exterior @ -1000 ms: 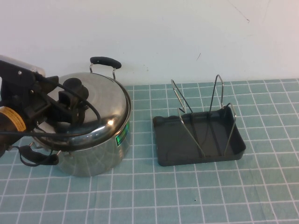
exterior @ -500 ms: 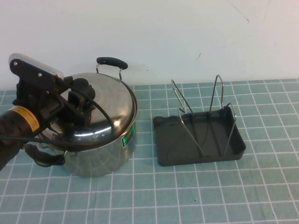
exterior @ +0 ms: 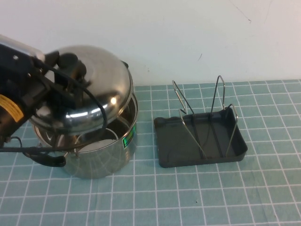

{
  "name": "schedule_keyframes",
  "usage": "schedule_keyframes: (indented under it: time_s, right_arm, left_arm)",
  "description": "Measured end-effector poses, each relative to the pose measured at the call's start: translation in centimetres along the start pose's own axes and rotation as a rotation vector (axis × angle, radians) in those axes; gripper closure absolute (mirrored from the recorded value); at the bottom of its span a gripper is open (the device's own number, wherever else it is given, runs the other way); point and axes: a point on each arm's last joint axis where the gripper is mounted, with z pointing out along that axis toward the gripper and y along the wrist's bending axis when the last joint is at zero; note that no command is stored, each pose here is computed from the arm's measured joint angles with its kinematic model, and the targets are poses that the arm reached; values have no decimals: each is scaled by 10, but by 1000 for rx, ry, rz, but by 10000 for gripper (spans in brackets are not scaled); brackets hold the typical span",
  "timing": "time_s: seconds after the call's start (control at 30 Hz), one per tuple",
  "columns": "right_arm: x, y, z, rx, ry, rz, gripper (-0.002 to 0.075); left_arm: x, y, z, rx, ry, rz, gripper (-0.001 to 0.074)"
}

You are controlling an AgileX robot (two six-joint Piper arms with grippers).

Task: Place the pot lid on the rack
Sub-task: Open the pot, then hand over the pot lid

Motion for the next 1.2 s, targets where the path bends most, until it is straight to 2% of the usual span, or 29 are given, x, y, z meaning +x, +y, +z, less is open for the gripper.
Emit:
schedule_keyframes:
  time_s: [0.1, 0.23, 0.33, 0.43, 0.53, 0.77, 0.87, 1.0, 1.1, 1.2]
  right_arm:
    - [-1, 0, 0, 4, -13, 0, 727]
    - [-15, -6, -5, 5, -5, 9, 727]
    - [-40, -15, -16, -5, -4, 54, 727]
    - [-69, -19, -31, -68, -36, 118, 727]
    - [-90, -12, -44, -226, -85, 183, 727]
    - [-123, 24, -55, -815, -203, 493, 727]
    - [-136, 24, -57, -924, -300, 615, 727]
    - [-146, 19, -56, -948, -375, 734, 716]
    - [-148, 18, -53, -951, -373, 771, 608]
    - [-148, 17, -50, -963, -334, 858, 386]
  left_arm:
    - [-22, -3, -10, 10, -120, -20, 404]
    - [-54, -11, -25, 95, -351, -96, 404]
    - [-74, -20, -39, 181, -524, -106, 404]
    - [-85, -31, -46, 240, -597, -114, 404]
    - [-90, -46, -48, 302, -618, -131, 404]
    - [-114, -95, -52, 513, -691, -175, 404]
    - [-126, -114, -58, 596, -734, -197, 404]
    - [-136, -135, -66, 681, -775, -214, 404]
    - [-141, -148, -71, 731, -794, -212, 404]
    - [-145, -156, -76, 767, -811, -219, 404]
